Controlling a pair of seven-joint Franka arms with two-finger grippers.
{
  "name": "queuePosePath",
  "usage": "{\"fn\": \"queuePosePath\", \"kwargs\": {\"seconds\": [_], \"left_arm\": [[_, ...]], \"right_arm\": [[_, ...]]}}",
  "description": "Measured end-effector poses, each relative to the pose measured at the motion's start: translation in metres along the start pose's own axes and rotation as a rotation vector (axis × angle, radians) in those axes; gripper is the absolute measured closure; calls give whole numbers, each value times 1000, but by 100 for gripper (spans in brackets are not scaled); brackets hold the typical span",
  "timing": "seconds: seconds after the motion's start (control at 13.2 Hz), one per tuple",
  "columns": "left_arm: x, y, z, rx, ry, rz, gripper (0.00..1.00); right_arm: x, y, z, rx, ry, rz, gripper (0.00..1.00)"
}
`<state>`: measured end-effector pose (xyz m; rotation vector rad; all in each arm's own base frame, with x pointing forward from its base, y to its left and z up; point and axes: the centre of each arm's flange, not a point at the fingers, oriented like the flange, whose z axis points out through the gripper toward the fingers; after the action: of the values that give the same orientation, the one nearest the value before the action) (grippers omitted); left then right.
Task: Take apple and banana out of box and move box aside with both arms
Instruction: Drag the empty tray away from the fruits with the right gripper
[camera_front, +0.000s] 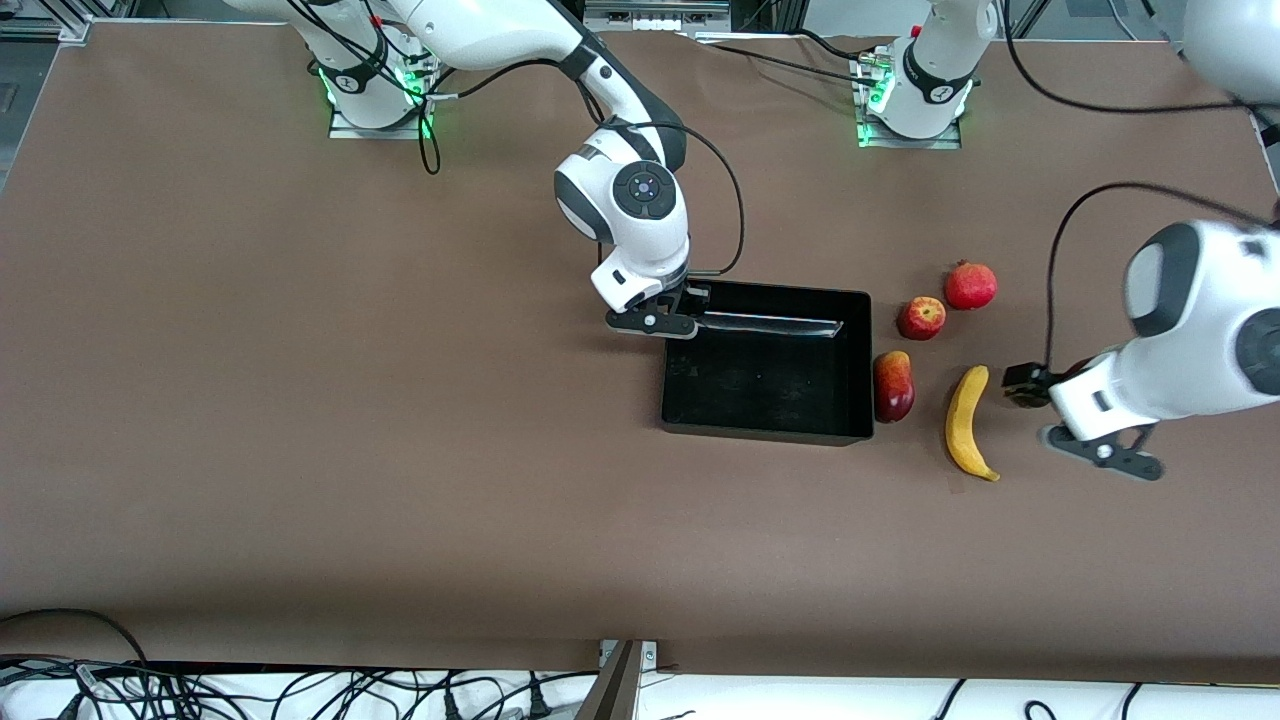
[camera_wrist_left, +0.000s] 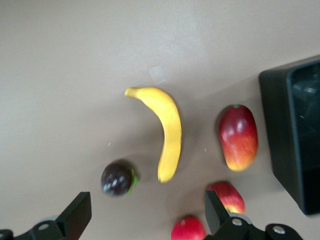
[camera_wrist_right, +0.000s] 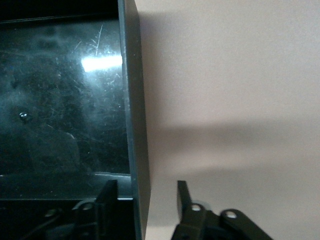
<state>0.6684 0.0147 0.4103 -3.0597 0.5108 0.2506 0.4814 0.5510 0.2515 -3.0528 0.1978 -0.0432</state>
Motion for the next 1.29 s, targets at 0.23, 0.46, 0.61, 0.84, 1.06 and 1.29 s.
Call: {"fn": "queuePosePath", "kwargs": {"seconds": [0.23,0.46,0.61,0.84,1.06,1.29], "left_arm": [[-16,10,-63,5,-34,-20,0],[-43,34,-117,3,10,-150,0],[-66,48,-139,23,44,-213,0],[-91,53,-136,49,146,-254,0],[-105,56,-116,44,143,-268,0],[-106,58,-113,42,135,-269,0]], "right_arm": [[5,2,-1,-2,8,-4,83],[33,14,-17,6,37,-49,94],[71,46,-51,-29,19,-131,94],[139,136,-117,-62,-44,-240,94],[196,263,-140,-46,-89,-315,94],[215,387,-120,-48,-127,-322,94]]}}
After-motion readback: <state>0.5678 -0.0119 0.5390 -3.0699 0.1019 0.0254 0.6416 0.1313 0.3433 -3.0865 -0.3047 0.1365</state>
